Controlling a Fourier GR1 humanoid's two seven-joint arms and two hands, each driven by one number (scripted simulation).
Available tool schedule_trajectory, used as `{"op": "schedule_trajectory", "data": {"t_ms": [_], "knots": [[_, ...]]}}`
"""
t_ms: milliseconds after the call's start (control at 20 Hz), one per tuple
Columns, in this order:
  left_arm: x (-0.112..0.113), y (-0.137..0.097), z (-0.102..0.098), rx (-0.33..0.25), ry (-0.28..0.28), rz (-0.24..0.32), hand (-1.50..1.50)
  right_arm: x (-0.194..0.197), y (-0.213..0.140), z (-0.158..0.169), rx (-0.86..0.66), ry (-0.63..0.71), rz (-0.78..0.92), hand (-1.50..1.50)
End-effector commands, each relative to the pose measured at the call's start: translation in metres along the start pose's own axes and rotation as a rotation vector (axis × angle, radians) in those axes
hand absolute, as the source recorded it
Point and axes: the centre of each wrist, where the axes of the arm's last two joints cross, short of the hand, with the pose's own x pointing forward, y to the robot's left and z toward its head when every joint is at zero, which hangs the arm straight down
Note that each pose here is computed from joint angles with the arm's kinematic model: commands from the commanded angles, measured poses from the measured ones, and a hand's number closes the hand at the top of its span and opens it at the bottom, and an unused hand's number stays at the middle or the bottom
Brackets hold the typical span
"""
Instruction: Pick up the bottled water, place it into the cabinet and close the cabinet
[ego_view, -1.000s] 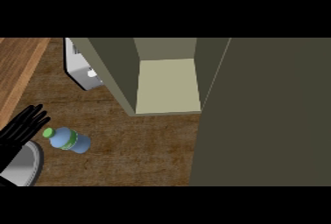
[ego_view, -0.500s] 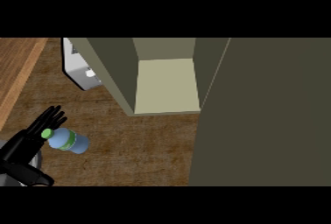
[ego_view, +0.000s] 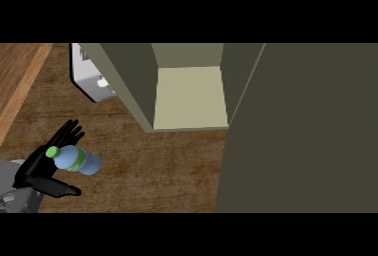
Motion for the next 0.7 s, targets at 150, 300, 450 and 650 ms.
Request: {"op": "schedule_trajectory", "data": {"t_ms": [150, 300, 450, 650], "knots": [[-0.031, -0.009, -0.003, -0.004, -0.075, 0.076, -1.5, 0.009, -0.001, 0.007, -0.031, -0.041, 0.056, -1.5], [-0.026, -0.007, -0.014, 0.014, -0.097, 0.066, -1.5, 0.018, 0.001, 0.016, -0.012, -0.038, 0.055, -1.5], [-0.027, -0.008, -0.016, -0.011, -0.128, 0.096, -1.5, 0.023, -0.003, 0.016, -0.027, -0.051, 0.051, -1.5], [-0.036, -0.027, -0.026, -0.09, -0.107, 0.153, 1.5, 0.015, 0.004, 0.01, -0.004, -0.042, 0.052, -1.5]]}}
